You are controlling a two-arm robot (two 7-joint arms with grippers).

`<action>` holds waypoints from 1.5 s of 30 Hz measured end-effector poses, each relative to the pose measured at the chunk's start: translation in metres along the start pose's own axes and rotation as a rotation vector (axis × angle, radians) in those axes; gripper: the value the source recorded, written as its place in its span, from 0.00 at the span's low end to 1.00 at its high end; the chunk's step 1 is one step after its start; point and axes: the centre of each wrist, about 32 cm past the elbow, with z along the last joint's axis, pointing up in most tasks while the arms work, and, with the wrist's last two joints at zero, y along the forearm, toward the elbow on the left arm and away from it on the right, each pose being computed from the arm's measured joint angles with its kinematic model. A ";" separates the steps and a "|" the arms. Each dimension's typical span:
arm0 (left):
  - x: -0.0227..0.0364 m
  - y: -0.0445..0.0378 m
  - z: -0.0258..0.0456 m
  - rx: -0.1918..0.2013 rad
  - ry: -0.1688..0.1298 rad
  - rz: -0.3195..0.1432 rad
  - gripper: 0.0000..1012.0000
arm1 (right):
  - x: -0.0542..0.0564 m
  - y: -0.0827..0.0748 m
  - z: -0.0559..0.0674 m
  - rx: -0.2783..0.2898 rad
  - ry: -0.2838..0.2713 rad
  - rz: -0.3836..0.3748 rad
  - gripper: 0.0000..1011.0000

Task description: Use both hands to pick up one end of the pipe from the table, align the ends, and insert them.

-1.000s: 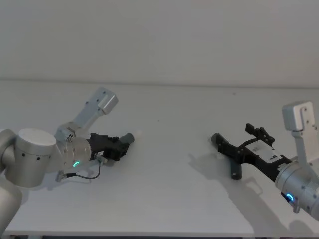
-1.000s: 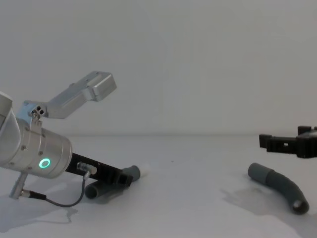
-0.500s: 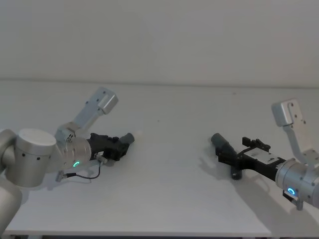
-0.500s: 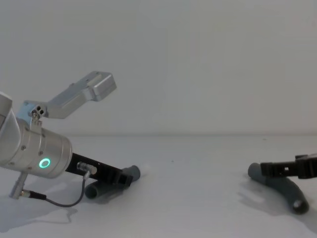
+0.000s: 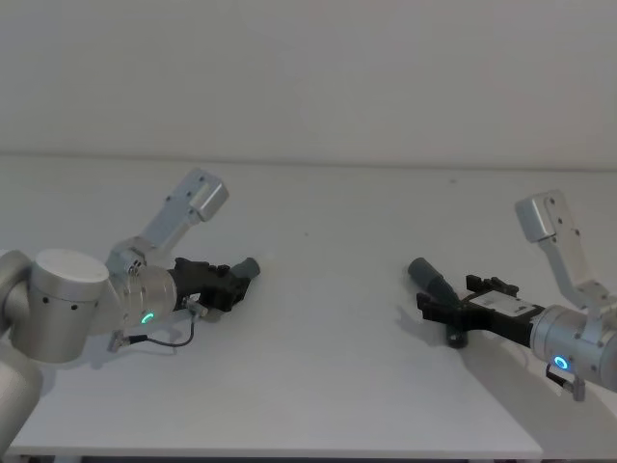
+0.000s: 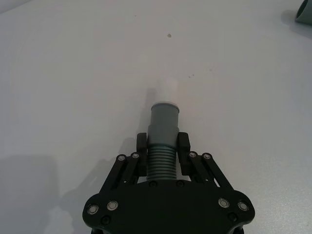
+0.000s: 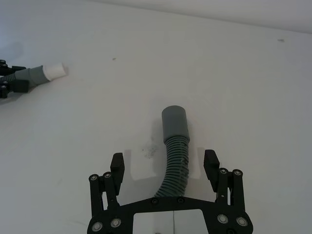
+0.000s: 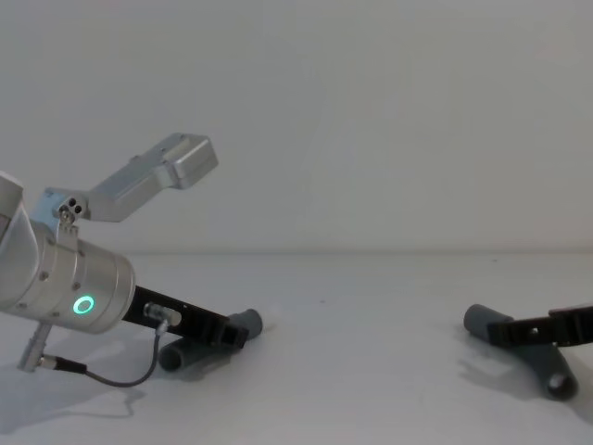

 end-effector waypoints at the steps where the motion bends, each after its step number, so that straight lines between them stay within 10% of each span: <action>1: 0.0000 0.0000 0.0000 0.000 0.000 0.000 0.35 | 0.001 0.001 0.001 -0.003 0.001 0.001 0.99; 29: 0.0000 0.0000 0.0000 0.000 0.000 0.000 0.35 | 0.007 0.010 -0.004 -0.060 -0.010 0.016 0.98; 45: 0.0000 0.0000 0.0000 0.000 0.000 0.000 0.35 | 0.007 0.011 -0.006 -0.063 -0.021 0.016 0.55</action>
